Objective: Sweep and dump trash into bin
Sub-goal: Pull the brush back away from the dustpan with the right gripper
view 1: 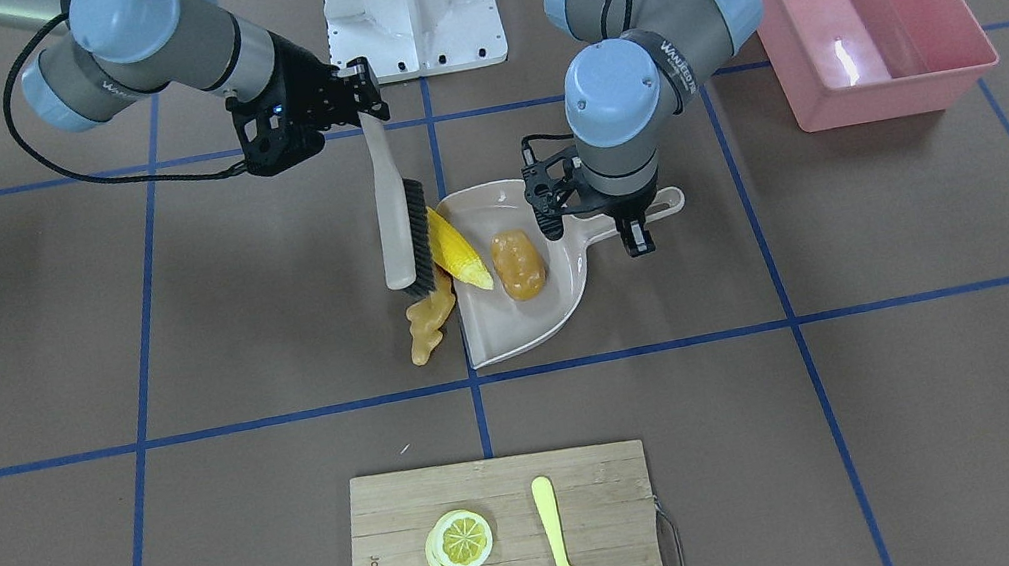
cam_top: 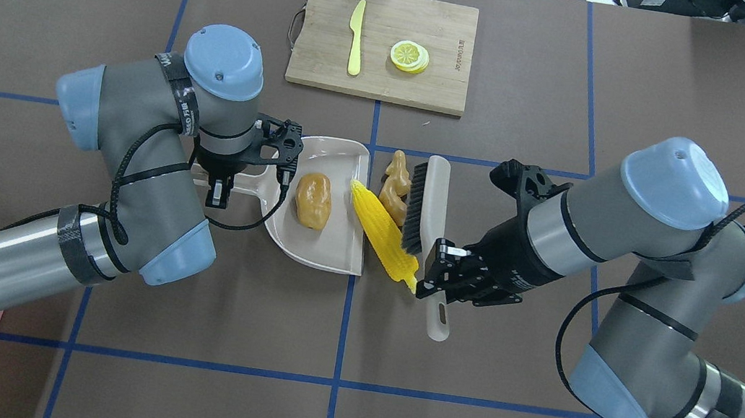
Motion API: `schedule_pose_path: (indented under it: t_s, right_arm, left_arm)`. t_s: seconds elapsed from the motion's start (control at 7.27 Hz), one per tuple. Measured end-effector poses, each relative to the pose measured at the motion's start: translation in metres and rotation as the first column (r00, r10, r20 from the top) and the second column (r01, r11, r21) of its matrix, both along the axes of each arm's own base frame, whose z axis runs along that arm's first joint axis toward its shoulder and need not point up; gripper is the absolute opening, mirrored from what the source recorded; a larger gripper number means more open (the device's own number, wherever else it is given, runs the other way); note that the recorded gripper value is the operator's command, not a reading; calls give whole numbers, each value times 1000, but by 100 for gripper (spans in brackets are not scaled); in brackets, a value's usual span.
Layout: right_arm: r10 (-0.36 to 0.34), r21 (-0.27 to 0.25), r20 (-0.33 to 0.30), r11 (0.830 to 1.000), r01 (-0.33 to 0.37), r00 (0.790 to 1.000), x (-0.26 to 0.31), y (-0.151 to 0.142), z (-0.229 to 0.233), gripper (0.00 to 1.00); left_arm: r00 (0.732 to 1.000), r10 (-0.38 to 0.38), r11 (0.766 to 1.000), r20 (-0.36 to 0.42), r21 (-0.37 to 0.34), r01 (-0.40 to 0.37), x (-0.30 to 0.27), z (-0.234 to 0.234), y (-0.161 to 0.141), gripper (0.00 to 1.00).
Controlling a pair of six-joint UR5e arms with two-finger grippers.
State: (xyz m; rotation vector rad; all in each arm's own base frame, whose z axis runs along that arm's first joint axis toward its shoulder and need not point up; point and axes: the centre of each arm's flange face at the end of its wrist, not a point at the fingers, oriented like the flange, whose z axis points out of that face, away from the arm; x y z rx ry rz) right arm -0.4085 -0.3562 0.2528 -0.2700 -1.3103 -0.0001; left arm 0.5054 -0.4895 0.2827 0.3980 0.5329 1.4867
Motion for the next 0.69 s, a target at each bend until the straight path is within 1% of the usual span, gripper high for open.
schedule_pose_path:
  t_s: [0.28, 0.41, 0.69]
  right_arm:
    - [-3, -36, -47, 999, 2, 999, 28, 19, 37, 0]
    - [-17, -54, -75, 998, 13, 997, 32, 29, 55, 0]
    - [-76, -65, -108, 995, 70, 991, 13, 57, 75, 0]
  left_arm:
    - [1000, 0, 1000, 2, -2, 0, 0, 2, 0, 0]
    - [1000, 0, 1000, 3, -2, 0, 0, 2, 0, 0]
    - [1000, 0, 1000, 3, -2, 0, 1, 2, 0, 0]
